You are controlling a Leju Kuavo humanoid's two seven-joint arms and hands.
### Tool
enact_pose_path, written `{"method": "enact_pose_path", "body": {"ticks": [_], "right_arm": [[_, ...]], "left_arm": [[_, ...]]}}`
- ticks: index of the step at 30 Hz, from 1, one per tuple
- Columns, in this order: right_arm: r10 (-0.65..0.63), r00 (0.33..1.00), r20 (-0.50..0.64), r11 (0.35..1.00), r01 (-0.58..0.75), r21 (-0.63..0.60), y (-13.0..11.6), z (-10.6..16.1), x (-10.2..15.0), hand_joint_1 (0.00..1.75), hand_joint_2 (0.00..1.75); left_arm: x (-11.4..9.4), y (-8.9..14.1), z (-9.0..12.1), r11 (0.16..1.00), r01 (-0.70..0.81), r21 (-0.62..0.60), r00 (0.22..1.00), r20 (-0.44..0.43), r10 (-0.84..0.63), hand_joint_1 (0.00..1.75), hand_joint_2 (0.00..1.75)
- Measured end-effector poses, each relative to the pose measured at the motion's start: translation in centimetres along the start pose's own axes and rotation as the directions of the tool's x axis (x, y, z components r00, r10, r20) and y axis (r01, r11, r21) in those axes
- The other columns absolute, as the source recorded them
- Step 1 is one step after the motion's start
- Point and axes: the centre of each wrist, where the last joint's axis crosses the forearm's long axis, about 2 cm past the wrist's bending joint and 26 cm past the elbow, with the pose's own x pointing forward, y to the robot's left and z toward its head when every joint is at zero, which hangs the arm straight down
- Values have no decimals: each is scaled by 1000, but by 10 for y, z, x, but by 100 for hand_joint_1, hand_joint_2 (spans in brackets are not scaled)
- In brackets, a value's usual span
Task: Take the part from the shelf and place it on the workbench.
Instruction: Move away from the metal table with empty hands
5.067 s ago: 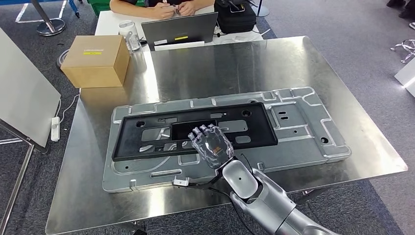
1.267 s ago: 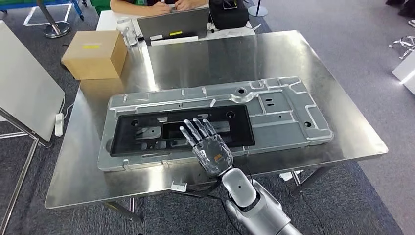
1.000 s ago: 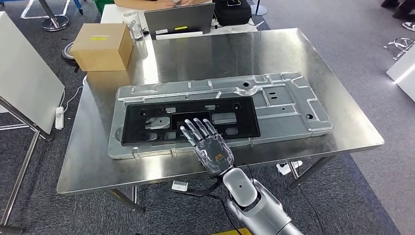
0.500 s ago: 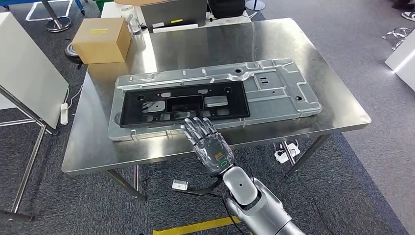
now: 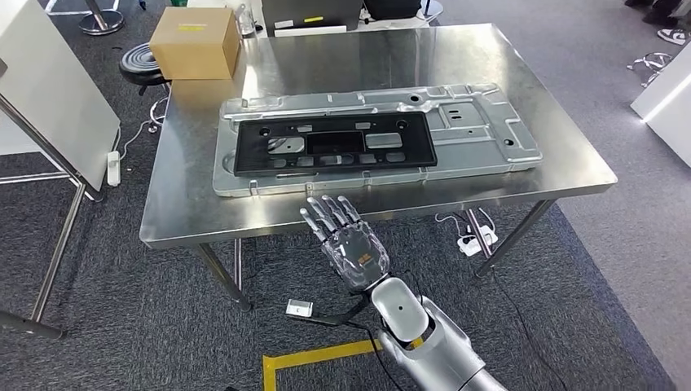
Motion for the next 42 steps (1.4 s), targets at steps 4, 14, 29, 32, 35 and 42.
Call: {"method": "enact_pose_path", "body": {"ticks": [4, 14, 29, 32, 35, 42], "right_arm": [[2, 1000, -2, 1000, -2, -2, 0, 0, -1, 0, 175], [0, 1000, -1, 1000, 0, 1, 0, -1, -1, 0, 175], [-240, 562, -791, 575, 739, 350, 125, 170, -12, 0, 44], [0, 238, -971, 305, 925, 227, 145, 261, 4, 0, 0], [191, -7, -982, 170, 985, 26, 146, 312, 21, 0, 0], [289, -183, -940, 114, 981, -156, 143, 337, 43, 0, 0]], "left_arm": [[0, -1, 0, 1000, 2, -2, 1000, 4, -2, 0, 0], [-1, -3, 1, 1000, 3, -7, 1000, 3, -3, 0, 0], [3, -7, 2, 995, -101, 6, 994, -28, 101, 0, 0], [1, -11, 3, 996, -84, -8, 996, -33, 83, 0, 0], [0, -12, 4, 997, -73, -20, 997, -34, 72, 0, 0], [4, -12, 4, 997, -70, -27, 997, -25, 69, 0, 0]]}}
